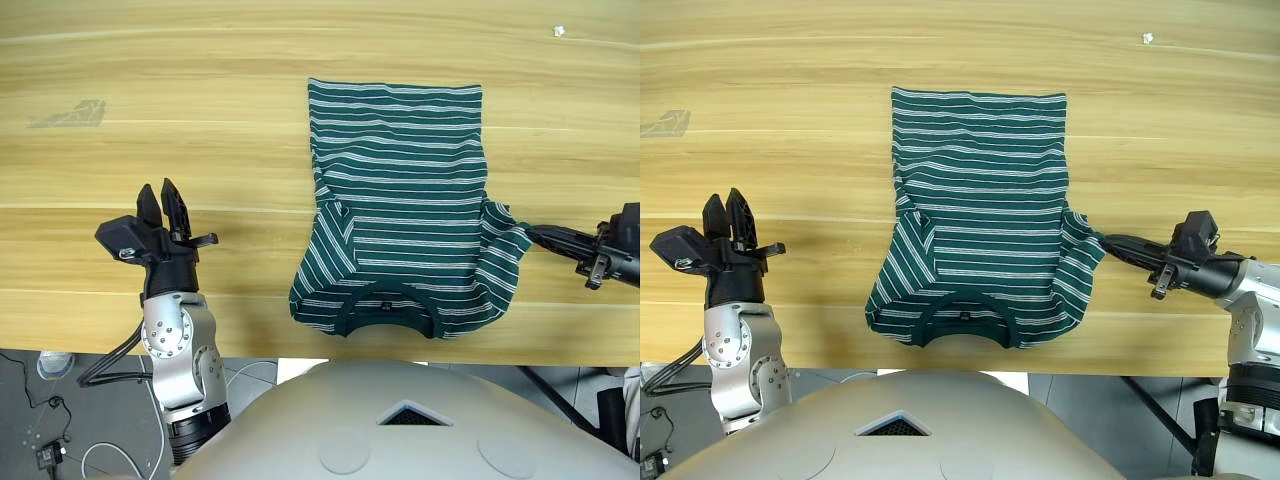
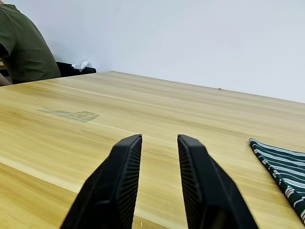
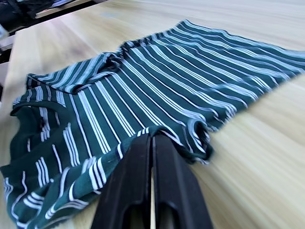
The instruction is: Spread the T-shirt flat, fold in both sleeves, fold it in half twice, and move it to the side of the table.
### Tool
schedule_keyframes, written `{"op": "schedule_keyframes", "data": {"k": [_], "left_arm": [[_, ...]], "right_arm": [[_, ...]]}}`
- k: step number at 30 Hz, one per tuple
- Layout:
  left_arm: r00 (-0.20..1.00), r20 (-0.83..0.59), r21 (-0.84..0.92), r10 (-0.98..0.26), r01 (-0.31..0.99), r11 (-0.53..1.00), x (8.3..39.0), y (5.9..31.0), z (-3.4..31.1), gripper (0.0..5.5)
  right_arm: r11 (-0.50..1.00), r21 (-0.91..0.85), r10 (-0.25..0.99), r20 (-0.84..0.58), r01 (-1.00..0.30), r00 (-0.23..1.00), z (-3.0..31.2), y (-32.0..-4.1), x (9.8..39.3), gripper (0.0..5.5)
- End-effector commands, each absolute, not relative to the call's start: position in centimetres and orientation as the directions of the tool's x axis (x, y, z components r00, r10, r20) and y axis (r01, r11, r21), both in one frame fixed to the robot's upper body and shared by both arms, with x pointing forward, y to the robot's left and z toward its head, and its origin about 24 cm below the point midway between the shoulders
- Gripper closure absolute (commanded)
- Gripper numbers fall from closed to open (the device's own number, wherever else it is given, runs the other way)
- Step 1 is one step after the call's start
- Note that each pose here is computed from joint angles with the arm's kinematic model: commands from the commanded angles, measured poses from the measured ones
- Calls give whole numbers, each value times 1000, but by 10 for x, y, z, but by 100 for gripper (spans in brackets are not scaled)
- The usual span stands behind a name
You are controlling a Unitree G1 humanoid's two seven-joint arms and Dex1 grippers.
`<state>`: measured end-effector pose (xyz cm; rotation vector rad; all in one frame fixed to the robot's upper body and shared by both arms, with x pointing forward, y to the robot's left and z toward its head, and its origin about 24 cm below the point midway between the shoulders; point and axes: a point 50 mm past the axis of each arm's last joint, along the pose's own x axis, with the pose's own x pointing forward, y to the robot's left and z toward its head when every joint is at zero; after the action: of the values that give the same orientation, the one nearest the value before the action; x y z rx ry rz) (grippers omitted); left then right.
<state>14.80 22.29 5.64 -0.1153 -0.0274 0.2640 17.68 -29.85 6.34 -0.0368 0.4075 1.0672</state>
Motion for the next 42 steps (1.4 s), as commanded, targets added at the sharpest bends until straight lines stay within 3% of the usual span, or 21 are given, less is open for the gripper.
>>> {"op": "schedule_keyframes", "data": {"k": [1, 8, 13, 19, 24, 30, 32, 35, 37, 38, 40, 42], "left_arm": [[972, 10, -114, 234, -231, 966, 150, 217, 53, 410], [978, -2, -117, 210, -208, 971, 151, 214, 48, 410], [980, -14, -119, 199, -199, 973, 149, 212, 45, 410], [984, -25, -121, 178, -179, 976, 148, 208, 41, 410], [984, -24, -119, 175, -177, 977, 149, 208, 41, 410], [987, -22, -120, 157, -158, 980, 151, 205, 40, 410], [992, -14, -104, 126, -126, 987, 152, 202, 42, 410], [1000, 24, 151, 1, -5, 989, 158, 209, 57, 410], [996, 14, 445, -89, 73, 892, 162, 230, 70, 410], [977, -38, 641, -209, 184, 745, 160, 234, 74, 410], [882, -253, 840, -397, 403, 362, 153, 241, 70, 410], [766, -420, 851, -486, 519, 83, 149, 243, 66, 410]], "right_arm": [[384, 139, 885, -338, -913, 320, 58, -263, 177, 547], [311, 113, 906, -334, -944, 259, 46, -223, 184, 547], [349, 67, 867, -402, -935, 295, 35, -223, 191, 547], [282, 139, 915, -337, -949, 222, 41, -217, 182, 547], [213, 195, 949, -273, -957, 155, 48, -213, 174, 454], [234, 175, 943, -279, -956, 180, 45, -210, 179, 351], [263, 136, 940, -257, -955, 223, 49, -210, 184, 308], [524, -129, 831, -142, -842, 538, 70, -222, 214, 247], [637, -253, 736, -81, -728, 672, 86, -236, 226, 225], [646, -368, 694, -81, -669, 715, 93, -245, 229, 225], [443, -684, 655, -194, -579, 731, 94, -258, 224, 225], [142, -840, 673, -306, -523, 673, 86, -261, 215, 225]]}}
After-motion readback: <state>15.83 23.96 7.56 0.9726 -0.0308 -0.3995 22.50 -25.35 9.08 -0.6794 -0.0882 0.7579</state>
